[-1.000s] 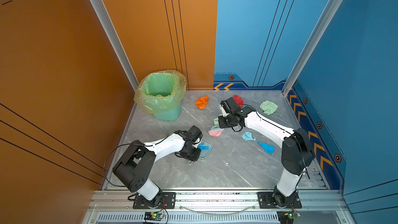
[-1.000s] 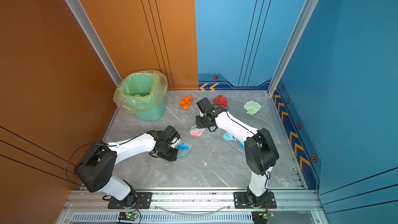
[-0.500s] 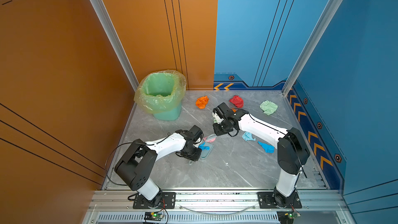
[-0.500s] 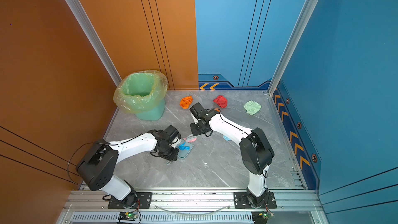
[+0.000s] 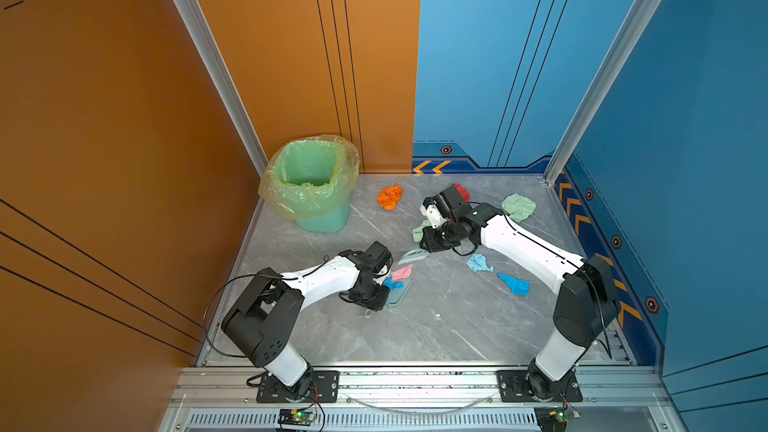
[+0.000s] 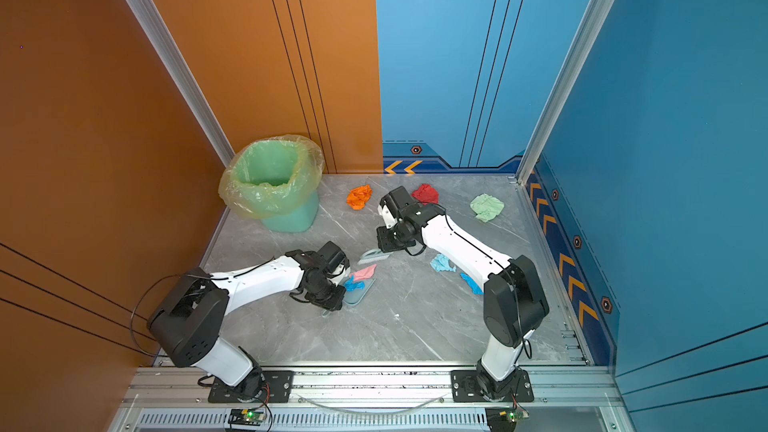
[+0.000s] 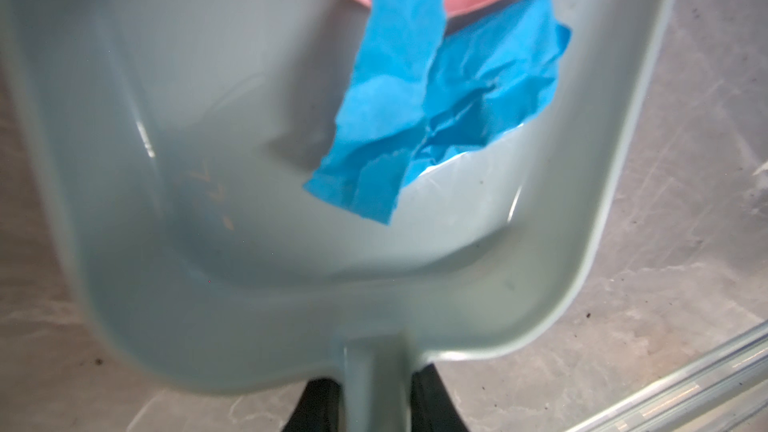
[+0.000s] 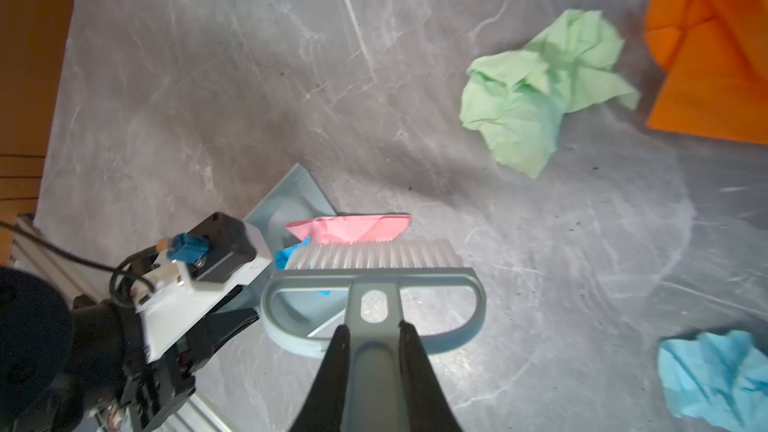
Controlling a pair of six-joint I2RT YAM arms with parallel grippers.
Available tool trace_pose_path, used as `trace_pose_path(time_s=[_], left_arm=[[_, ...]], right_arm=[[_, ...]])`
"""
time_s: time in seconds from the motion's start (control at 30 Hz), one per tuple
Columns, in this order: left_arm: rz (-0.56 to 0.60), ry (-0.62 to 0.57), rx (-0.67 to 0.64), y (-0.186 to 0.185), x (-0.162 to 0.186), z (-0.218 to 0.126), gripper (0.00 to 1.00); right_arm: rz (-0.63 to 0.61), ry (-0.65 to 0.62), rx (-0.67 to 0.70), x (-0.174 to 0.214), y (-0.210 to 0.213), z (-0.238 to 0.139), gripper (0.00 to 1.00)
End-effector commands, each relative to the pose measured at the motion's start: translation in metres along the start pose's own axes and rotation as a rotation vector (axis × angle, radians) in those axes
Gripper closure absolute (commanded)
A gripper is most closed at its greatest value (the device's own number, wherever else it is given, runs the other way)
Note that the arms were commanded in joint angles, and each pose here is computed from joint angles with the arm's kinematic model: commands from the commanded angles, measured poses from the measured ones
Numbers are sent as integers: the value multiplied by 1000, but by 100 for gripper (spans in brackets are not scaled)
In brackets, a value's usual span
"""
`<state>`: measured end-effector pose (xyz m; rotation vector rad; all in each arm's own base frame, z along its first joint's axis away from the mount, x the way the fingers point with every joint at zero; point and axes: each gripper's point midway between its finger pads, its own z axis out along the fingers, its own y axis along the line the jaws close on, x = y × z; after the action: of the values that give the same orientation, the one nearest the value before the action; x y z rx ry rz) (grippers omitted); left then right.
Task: Sweep away the paper scraps from the table
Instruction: 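Sweep the pink scrap into the dustpan with the right gripper's brush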
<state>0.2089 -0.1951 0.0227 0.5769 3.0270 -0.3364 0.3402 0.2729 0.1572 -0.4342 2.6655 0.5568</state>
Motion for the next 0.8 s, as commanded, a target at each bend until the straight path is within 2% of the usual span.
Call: trace_pose_path(time_s=[0.0, 0.23, 0.33, 0.53, 0.77], left_arm=[[7, 54, -13, -1, 10, 8, 100], [17, 50, -8, -5, 8, 7, 100], [19, 54, -9, -5, 8, 8, 100], [18, 63, -12, -5, 8, 11, 100], [20, 67, -9, -6, 7, 15, 100]], right_arm=[[-8, -51, 153, -8, -23, 3, 100], [-77, -13, 312, 0, -35, 28, 100], [-115, 28, 320, 9, -29, 35, 100], [-185, 85, 216, 33, 6, 34, 100], [-176, 77, 102, 40, 25, 16, 100]])
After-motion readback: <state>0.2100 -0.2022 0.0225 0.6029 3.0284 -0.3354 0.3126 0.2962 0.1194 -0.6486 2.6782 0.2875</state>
